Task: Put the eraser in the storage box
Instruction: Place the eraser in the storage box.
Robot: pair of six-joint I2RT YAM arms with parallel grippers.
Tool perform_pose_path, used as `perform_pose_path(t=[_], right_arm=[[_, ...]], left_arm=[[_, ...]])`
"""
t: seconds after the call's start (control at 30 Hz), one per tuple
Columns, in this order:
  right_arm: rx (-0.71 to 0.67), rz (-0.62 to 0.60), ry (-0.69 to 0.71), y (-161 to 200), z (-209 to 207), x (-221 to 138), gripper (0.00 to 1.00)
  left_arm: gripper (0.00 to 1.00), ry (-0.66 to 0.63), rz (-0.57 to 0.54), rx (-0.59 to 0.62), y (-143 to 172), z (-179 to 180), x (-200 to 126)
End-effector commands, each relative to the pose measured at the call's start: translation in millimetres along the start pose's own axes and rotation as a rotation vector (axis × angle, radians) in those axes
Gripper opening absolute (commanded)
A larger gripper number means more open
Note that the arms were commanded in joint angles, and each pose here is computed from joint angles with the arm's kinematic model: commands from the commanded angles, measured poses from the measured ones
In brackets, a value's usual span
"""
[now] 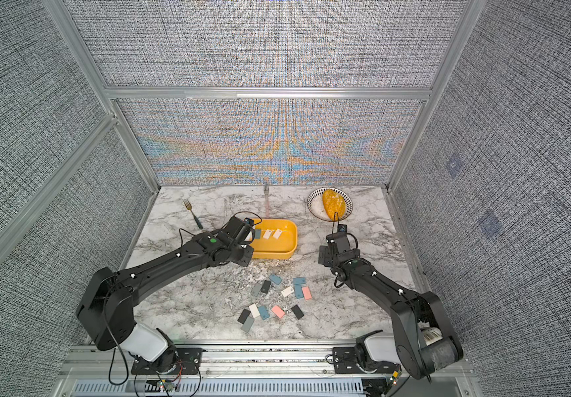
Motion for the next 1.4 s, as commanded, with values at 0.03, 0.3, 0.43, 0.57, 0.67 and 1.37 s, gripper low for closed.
perform_pose_path(t=[0.03, 0.3, 0.43, 0.57, 0.67, 1.37], right_arm=[[0.002, -0.007, 0.013, -4.6, -2.2, -1.0, 0.98], [-0.001, -0.002, 0.019, -3.5, -2.8, 0.8, 0.98], [-0.003, 0.003, 0.019, -2.5, -2.1, 1.8, 0.98], [-0.004, 0.006, 0.03, -1.8, -4.3, 2.2, 0.98], [-0.007, 0.011, 0.04, 0.2, -6.5, 2.6, 0.98], [0.033, 0.04, 0.073, 11.5, -21.1, 4.0, 0.98]], left_arm=[[0.27, 0.025, -0.058, -0.014, -27.4, -4.4, 2.9], [0.26, 0.048, -0.077, -0.006, -58.7, -15.0, 16.7], [0.26, 0.074, -0.063, 0.013, -71.5, -27.5, 30.3], [0.26, 0.096, -0.051, 0.028, -83.6, -39.8, 46.5], [0.26, 0.12, -0.039, 0.04, -91.9, -50.2, 58.6], [0.26, 0.269, 0.029, 0.049, -112.4, -96.3, 107.2]])
Point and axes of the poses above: each gripper's point midway between its finger pads, its own x axis out along the fingers, its own z axis along the line the jaws close on, y = z × x, the point moved 1 cm from there along -x, back along the fingers, and after that the axes turned 14 degrees about -x, right-handed, at the moved point
